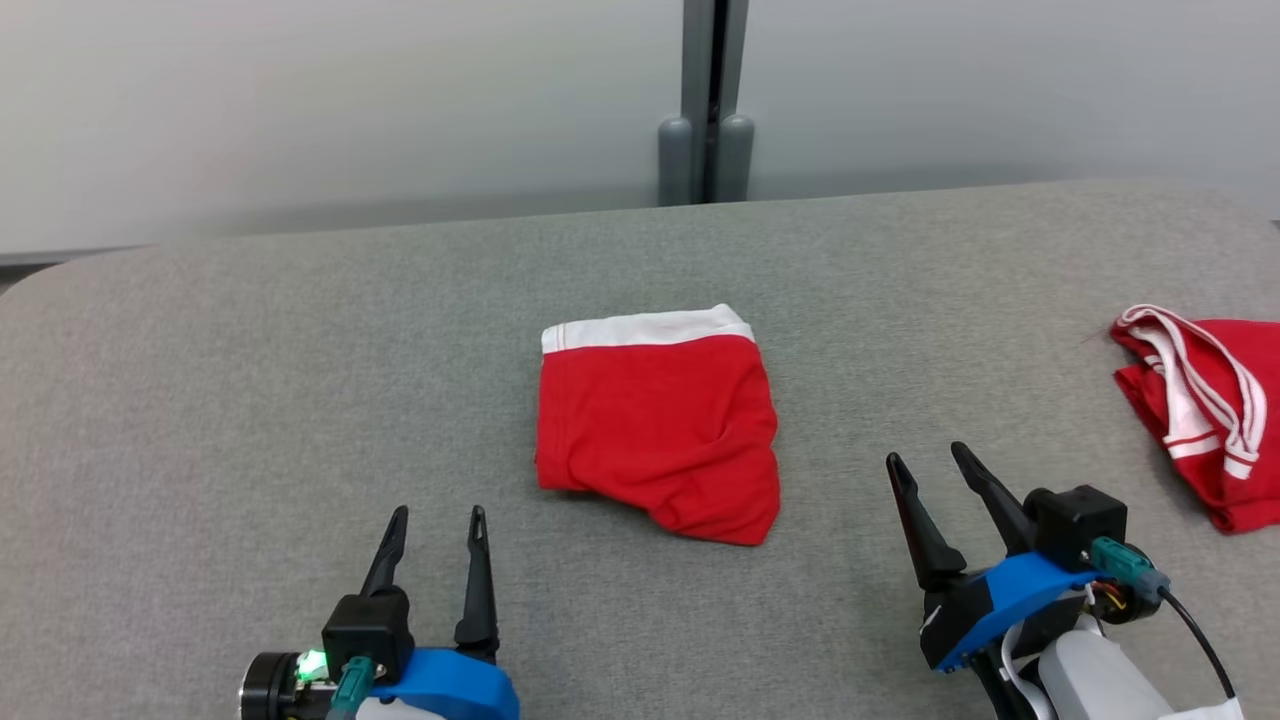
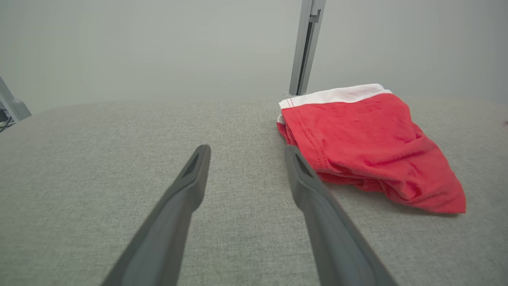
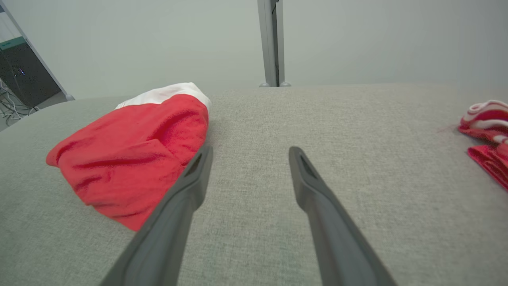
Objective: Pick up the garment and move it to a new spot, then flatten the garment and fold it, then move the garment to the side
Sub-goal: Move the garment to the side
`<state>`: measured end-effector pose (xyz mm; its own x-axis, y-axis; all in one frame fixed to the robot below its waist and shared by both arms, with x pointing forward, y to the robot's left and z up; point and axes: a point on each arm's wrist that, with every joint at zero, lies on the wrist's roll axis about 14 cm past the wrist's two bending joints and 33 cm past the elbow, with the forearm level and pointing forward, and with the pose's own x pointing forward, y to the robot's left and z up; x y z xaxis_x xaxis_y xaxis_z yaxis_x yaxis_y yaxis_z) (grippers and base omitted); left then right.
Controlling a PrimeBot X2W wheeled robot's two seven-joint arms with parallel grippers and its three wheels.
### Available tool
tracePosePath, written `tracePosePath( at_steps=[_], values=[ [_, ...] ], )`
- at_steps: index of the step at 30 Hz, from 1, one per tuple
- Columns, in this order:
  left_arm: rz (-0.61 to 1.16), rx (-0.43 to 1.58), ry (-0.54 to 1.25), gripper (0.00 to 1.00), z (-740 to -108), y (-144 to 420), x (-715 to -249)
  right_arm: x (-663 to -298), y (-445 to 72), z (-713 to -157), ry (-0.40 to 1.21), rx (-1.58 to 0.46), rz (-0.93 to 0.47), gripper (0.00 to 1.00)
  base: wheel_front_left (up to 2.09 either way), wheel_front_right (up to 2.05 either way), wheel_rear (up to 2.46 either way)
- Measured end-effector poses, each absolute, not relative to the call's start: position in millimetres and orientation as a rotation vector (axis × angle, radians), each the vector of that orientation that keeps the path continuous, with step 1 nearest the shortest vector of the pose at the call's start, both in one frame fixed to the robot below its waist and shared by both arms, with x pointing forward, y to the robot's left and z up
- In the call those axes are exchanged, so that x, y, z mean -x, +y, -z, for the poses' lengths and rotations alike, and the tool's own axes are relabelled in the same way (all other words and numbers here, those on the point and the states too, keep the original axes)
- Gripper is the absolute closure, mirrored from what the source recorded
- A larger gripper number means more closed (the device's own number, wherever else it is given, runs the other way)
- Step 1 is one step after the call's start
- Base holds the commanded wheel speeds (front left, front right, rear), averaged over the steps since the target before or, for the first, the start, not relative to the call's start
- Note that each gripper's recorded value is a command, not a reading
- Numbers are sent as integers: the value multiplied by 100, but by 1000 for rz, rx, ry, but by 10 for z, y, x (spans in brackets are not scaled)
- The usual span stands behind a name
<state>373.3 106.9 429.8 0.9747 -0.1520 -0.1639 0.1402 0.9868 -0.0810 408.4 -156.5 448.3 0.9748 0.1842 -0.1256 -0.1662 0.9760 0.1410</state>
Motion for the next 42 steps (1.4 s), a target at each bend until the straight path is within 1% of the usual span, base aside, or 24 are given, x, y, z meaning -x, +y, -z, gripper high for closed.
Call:
tracePosePath(
  at_steps=[4,12,18,20,21,22,23,28,32,36,42],
  values=[
    [151,85,175,0,-4287,1038,-3755,-4204,-1446,-4375,178,-124,-225,0,0,0,0],
    [124,104,229,0,-4119,1072,-3758,-4723,-1054,-4305,210,-116,-352,0,0,0,0],
    [73,106,274,0,-3989,1211,-3692,-4929,-780,-4021,295,-125,-412,0,0,0,0],
    [56,105,279,0,-3972,1265,-3692,-4957,-758,-3871,342,-135,-405,0,0,0,0],
    [48,103,283,0,-3958,1287,-3686,-4943,-740,-3782,369,-143,-402,6,0,0,0],
    [42,102,288,0,-3944,1306,-3676,-4945,-713,-3734,382,-149,-404,59,0,0,0],
    [36,101,292,0,-3932,1323,-3669,-4977,-685,-3725,383,-150,-409,100,0,0,0],
    [30,93,289,0,-3925,1344,-3714,-5042,-697,-3776,363,-186,-390,100,0,0,0],
    [87,95,278,0,-3937,1193,-3798,-4930,-884,-3821,348,-214,-334,100,0,0,0],
    [203,102,259,0,-3964,870,-3948,-4727,-1173,-3810,351,-222,-259,100,0,0,0],
    [441,124,228,0,-4028,131,-4132,-4346,-1741,-3800,361,-215,-112,100,0,0,0]
  ],
)
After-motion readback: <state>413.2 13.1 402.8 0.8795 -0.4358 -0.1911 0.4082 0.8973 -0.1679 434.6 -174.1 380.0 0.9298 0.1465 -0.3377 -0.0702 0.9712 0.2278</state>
